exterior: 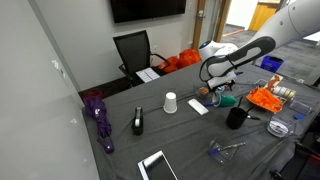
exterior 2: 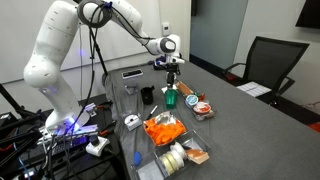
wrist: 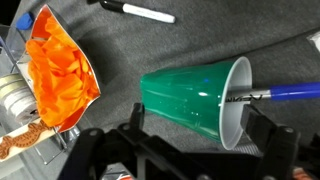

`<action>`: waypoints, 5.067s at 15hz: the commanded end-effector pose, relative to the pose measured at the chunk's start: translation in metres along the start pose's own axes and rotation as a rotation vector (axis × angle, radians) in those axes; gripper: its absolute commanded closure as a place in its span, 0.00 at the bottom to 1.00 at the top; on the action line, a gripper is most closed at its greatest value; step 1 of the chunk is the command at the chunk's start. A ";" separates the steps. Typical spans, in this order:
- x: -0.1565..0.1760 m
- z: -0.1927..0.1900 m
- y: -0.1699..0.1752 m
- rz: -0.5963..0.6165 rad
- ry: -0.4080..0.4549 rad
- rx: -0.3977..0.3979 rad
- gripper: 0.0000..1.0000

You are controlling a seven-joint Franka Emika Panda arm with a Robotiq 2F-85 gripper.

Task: Put the green cup in an upright position

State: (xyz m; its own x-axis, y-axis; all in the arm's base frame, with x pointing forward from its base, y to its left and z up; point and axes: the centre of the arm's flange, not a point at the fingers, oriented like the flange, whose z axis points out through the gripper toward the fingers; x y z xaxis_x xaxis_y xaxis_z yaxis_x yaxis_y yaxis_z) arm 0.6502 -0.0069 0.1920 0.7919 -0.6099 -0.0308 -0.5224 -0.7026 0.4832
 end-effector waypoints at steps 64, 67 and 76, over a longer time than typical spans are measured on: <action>0.024 0.049 0.049 0.027 0.011 -0.313 1.00; 0.022 0.038 0.054 0.022 0.029 -0.218 0.99; 0.011 -0.001 0.086 0.001 0.039 0.130 0.99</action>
State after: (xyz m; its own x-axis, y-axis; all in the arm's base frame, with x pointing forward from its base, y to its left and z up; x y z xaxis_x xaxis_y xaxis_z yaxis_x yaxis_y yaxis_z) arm 0.6442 -0.0681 0.2165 0.7828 -0.6208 0.0433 -0.5679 -0.6842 0.4575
